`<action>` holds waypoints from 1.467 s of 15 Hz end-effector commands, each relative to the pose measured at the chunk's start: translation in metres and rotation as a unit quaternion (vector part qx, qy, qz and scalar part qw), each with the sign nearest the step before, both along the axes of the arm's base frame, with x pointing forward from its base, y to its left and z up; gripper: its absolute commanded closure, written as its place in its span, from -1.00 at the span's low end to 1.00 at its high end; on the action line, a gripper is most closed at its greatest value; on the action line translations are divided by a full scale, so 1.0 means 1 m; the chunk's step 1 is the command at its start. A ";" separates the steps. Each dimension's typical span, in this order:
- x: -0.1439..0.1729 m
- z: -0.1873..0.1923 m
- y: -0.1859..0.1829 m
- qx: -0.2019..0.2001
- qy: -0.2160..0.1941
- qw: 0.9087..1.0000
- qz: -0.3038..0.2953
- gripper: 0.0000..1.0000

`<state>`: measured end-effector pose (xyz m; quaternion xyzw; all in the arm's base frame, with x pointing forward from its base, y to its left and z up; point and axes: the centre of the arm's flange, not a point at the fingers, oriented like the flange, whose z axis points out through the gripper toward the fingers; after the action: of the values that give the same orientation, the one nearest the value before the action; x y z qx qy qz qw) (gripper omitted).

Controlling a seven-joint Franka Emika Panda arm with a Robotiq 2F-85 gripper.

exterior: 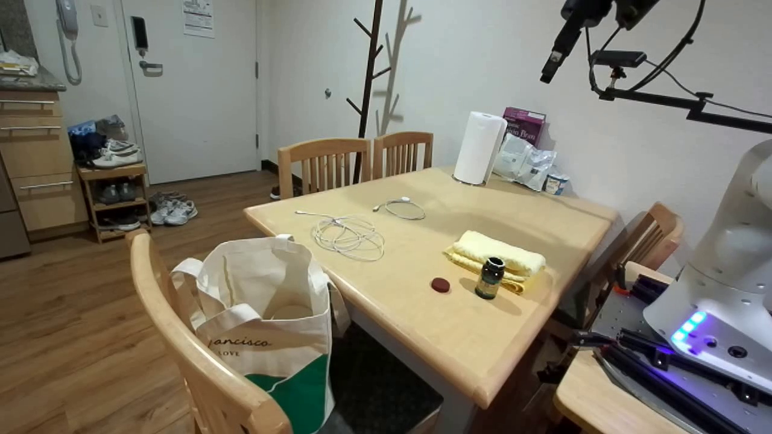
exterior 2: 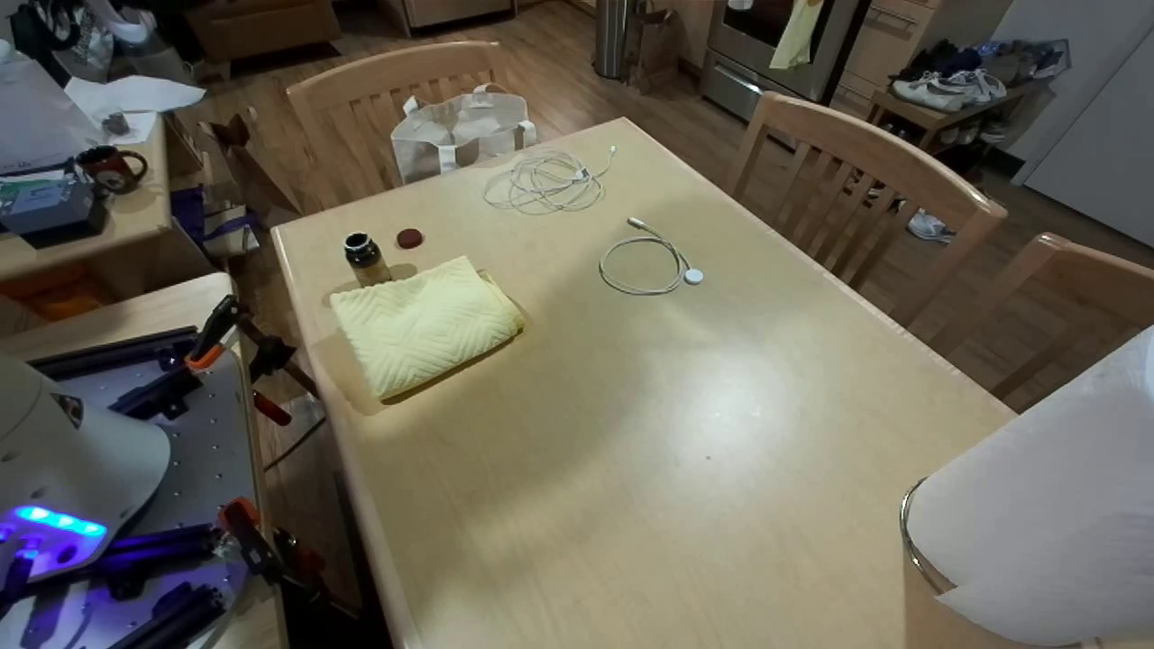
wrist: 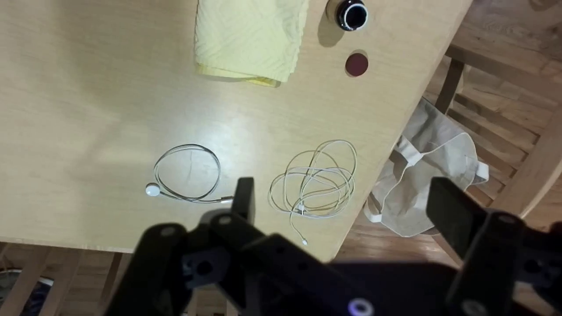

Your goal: Close the bottle with the lid, wipe the table with the yellow cloth, and move the bottle forward

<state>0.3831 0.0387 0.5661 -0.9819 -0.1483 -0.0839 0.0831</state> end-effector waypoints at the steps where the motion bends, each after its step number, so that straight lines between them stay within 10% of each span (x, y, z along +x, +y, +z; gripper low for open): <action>1: 0.050 -0.031 0.030 -0.050 0.005 0.997 0.060 -1.00; 5: 0.077 -0.081 0.060 -0.121 0.034 0.983 0.135 -1.00; 11: 0.057 -0.078 0.059 -0.087 0.034 0.991 0.097 -1.00; 18: 0.080 -0.204 0.153 0.003 0.095 0.988 0.120 -1.00; 22: 0.080 -0.280 0.193 -0.045 0.093 0.986 0.127 -1.00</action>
<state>0.4555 0.2068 0.3323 -0.9595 -0.2668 0.0221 0.0870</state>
